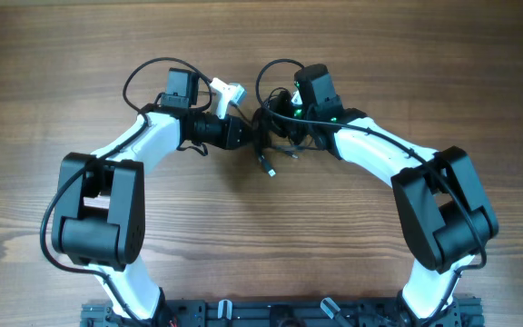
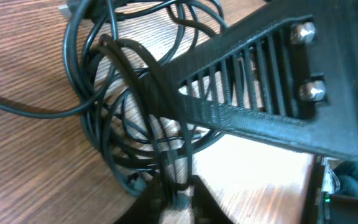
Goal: Untangle cables
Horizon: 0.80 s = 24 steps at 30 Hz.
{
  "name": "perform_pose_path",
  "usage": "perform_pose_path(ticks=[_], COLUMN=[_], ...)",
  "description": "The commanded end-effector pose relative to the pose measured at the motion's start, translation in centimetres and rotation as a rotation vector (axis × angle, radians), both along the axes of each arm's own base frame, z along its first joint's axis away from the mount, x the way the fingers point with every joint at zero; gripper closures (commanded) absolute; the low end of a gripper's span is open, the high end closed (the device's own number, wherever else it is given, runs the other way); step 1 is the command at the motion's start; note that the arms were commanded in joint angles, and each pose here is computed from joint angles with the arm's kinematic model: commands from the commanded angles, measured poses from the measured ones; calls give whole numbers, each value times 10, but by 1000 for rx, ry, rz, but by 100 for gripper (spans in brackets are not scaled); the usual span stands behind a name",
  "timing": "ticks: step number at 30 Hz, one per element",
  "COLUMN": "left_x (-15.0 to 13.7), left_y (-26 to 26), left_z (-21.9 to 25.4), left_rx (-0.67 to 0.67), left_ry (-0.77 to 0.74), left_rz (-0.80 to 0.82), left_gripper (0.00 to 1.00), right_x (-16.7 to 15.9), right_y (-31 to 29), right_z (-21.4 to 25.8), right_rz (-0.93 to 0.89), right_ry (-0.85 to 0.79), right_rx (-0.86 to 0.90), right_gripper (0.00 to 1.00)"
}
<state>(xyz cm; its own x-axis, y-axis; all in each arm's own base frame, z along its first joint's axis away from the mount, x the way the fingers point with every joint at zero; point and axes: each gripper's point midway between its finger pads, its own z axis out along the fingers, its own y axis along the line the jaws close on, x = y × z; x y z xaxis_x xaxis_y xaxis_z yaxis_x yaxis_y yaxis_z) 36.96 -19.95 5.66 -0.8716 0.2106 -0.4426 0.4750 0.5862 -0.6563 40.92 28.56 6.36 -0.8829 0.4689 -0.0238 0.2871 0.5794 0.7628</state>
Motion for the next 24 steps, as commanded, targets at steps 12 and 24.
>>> perform_pose_path(ticks=[12, 24], left_x=[26, 23], left_y=[47, 32], left_z=[-35, -26], left_rx=[316, 222], left_ry=[-4, -1], left_rz=[222, 176], left_gripper=[96, 96], right_x=[-1, -12], right_y=[-29, -45], right_z=[37, 41], right_rz=[174, 267], right_ry=[2, -6], right_rx=[225, 272], right_gripper=[96, 63])
